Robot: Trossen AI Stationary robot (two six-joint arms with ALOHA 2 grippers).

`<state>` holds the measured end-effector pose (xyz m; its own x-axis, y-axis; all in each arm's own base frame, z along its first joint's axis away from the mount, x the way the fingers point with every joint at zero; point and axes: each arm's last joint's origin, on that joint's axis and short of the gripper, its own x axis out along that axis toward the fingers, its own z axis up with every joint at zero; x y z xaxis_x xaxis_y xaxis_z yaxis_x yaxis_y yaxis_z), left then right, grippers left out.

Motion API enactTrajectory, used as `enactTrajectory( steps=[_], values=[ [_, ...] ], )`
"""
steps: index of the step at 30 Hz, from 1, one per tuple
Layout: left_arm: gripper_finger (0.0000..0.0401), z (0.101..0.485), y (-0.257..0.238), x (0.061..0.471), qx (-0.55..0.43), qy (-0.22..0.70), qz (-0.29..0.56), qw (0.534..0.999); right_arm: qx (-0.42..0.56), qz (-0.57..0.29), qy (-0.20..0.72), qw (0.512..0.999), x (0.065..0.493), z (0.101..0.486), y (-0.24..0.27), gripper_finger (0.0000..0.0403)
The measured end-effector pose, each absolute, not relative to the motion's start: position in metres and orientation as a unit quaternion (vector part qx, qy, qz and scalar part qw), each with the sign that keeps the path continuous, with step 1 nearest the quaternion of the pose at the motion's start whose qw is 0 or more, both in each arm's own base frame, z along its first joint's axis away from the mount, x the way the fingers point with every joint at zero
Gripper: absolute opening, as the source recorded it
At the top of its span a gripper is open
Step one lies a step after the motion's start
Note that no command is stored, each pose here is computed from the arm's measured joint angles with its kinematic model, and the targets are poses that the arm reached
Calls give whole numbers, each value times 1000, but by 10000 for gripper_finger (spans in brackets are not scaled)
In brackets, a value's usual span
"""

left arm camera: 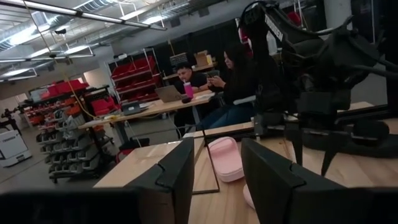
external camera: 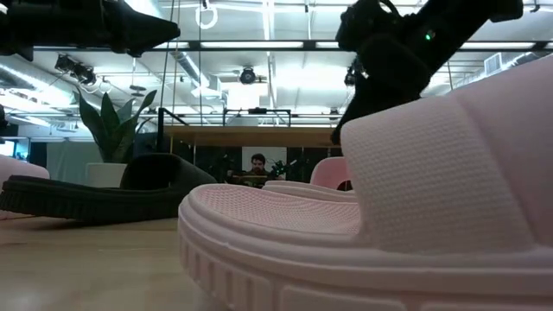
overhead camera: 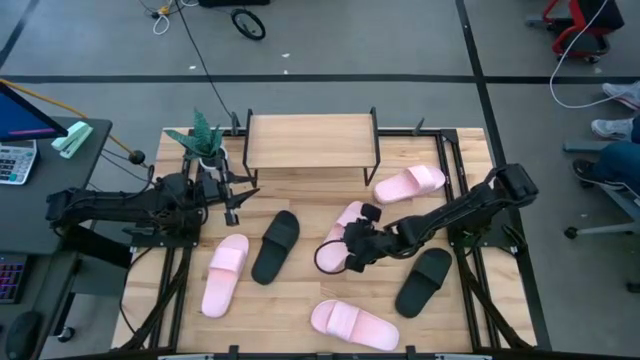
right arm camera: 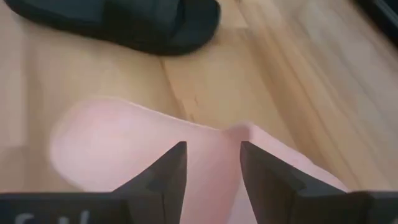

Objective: Pick and place slides into the shelf
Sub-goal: Put the middle right pink slides on the shelf

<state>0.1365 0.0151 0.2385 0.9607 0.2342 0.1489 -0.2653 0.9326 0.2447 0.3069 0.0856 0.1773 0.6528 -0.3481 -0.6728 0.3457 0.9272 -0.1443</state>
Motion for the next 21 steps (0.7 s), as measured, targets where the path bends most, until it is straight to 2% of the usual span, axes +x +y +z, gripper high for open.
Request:
enactTrajectory(
  steps=[8,21],
  values=[
    [136,238,15,137,132,-55,127,982,-14,-248,406,879,295,170,81,156],
    [134,238,15,137,133,-55,127,982,5,-247,387,889,297,171,84,156]
  ],
)
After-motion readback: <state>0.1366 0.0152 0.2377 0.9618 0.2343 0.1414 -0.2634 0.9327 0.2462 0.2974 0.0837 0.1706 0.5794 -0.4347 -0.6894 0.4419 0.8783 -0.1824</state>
